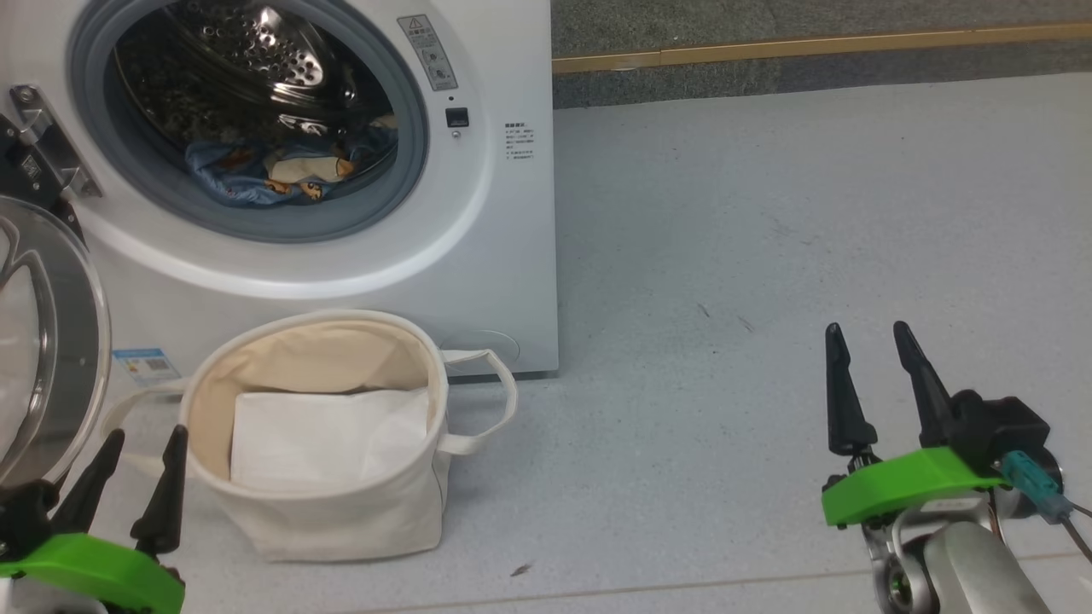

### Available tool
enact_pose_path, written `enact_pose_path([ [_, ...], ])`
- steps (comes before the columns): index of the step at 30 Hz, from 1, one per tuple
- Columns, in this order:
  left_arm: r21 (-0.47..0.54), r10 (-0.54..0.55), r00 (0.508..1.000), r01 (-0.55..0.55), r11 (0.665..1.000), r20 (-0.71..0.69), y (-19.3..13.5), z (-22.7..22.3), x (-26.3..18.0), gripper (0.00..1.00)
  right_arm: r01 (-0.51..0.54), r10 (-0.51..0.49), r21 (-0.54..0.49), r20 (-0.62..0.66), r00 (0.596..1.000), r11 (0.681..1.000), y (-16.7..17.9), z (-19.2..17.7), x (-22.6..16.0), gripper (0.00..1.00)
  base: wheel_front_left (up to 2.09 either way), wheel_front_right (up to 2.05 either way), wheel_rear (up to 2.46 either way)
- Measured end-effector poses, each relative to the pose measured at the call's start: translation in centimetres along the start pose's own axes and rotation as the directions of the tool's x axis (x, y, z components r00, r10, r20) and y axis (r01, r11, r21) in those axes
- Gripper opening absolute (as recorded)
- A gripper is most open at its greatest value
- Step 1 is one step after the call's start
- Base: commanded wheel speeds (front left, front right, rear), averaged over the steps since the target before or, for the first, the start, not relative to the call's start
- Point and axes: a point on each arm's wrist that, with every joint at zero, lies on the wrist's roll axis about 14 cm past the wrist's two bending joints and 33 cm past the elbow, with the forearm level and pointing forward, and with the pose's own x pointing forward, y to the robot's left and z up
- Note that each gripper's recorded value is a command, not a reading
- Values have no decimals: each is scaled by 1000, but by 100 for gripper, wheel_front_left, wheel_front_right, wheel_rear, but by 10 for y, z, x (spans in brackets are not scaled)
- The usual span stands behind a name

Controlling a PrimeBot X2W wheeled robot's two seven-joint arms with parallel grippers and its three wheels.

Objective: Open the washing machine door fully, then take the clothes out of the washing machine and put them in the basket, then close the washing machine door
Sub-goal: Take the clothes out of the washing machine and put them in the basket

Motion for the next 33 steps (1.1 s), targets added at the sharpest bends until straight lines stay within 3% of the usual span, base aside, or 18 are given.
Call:
enact_pose_path([
  [33, 16, -12, 1000, 12, 1000, 7, 0, 0, 2, 100, -24, 24, 11, -21, 999, 1000, 9, -9, 5, 100, 4, -2, -2],
])
